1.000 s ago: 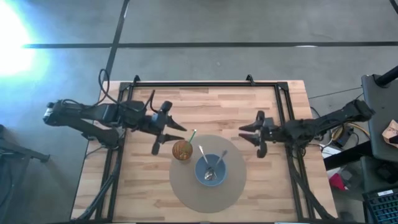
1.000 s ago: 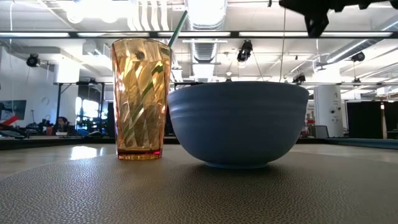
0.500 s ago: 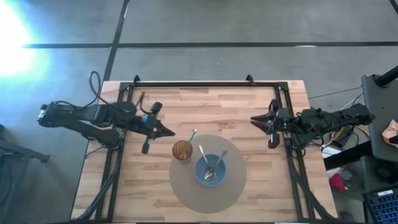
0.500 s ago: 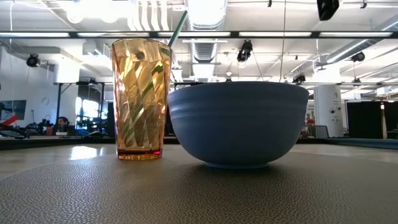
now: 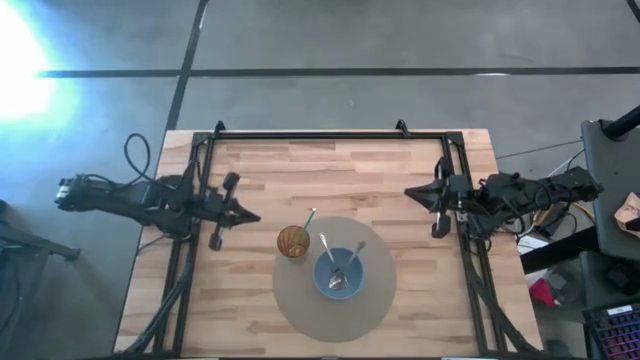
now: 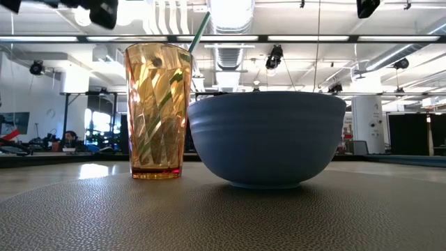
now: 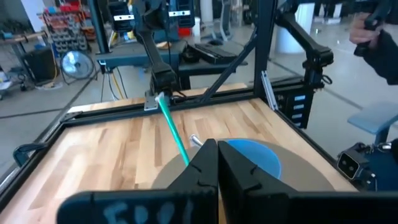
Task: Pick & Place Utensil
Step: Return to Home Position
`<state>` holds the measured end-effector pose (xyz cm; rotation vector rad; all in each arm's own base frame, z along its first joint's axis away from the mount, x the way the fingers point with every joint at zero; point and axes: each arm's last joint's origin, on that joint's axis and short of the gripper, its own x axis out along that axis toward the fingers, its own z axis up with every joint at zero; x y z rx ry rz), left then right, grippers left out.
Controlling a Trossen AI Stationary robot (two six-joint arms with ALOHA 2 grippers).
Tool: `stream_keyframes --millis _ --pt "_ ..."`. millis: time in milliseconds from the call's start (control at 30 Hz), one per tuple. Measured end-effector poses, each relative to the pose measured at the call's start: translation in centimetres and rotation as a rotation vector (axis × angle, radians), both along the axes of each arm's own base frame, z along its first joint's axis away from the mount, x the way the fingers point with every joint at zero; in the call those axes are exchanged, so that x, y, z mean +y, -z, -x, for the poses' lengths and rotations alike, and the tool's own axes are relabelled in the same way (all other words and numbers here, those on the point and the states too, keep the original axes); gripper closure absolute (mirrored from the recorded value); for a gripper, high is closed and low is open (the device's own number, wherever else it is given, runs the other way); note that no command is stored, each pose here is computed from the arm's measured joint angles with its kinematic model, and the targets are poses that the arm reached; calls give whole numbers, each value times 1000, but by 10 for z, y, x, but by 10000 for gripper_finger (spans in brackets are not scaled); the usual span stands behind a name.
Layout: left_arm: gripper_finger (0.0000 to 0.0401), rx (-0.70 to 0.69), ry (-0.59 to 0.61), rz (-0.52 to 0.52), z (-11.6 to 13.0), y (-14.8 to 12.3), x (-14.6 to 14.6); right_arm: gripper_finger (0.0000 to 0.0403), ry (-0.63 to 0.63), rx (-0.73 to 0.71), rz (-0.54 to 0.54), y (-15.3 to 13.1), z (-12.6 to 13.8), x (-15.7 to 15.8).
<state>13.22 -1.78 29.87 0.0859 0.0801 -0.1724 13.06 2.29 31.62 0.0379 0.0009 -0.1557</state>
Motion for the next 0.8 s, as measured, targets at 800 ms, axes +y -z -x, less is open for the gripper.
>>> stream_keyframes --millis 800 --pt "400 -218 2 85 23 96 3 394 53 34 26 3 12 -5"
